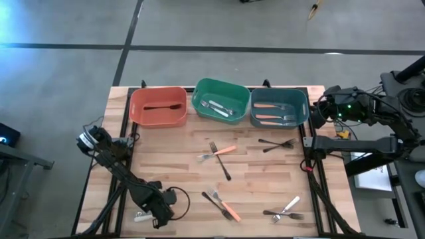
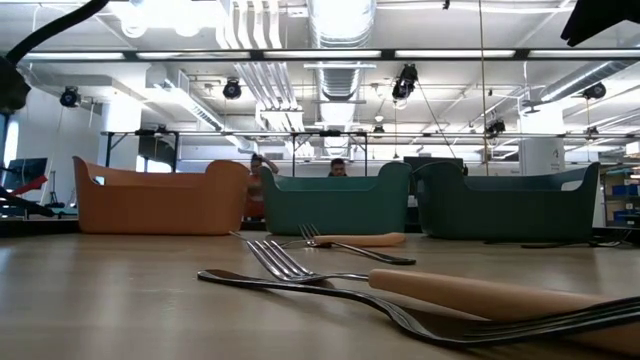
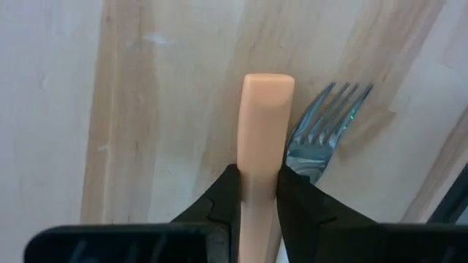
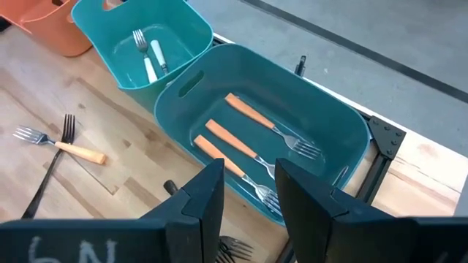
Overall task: Sort silverware by color (type)
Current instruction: Put the light orange fork into the blue bin
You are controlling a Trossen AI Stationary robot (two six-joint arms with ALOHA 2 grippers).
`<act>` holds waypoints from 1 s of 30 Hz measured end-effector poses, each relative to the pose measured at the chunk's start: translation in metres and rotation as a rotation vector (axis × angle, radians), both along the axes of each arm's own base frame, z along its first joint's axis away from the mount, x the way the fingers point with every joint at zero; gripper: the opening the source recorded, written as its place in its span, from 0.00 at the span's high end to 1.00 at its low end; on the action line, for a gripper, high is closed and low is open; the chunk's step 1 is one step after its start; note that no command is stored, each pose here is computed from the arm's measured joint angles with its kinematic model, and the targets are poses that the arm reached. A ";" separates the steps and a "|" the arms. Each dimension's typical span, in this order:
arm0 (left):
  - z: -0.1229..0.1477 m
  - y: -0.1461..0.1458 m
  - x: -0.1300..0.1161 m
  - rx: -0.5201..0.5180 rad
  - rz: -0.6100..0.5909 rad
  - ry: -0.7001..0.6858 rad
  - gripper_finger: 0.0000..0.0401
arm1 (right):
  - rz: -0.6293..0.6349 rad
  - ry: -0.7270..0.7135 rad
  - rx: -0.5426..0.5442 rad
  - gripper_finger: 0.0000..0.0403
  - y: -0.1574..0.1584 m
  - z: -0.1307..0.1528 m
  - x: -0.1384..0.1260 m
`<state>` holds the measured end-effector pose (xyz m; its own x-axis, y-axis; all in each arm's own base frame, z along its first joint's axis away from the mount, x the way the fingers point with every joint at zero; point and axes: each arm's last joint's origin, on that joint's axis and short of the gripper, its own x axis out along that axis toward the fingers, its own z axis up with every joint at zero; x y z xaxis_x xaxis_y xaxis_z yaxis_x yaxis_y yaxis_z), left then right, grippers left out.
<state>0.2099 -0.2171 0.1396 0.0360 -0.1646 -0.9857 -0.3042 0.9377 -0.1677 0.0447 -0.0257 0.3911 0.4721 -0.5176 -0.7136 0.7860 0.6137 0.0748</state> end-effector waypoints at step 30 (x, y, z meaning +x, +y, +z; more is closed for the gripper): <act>0.144 0.128 0.096 0.534 0.683 -0.966 0.88 | 0.215 -0.328 0.049 0.72 -0.010 0.014 0.052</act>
<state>0.3064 -0.0890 0.2832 0.6848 0.5719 -0.4516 -0.7109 0.6605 -0.2416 0.0964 -0.0358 0.4047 0.7727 -0.3515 -0.5285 0.5698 0.7509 0.3337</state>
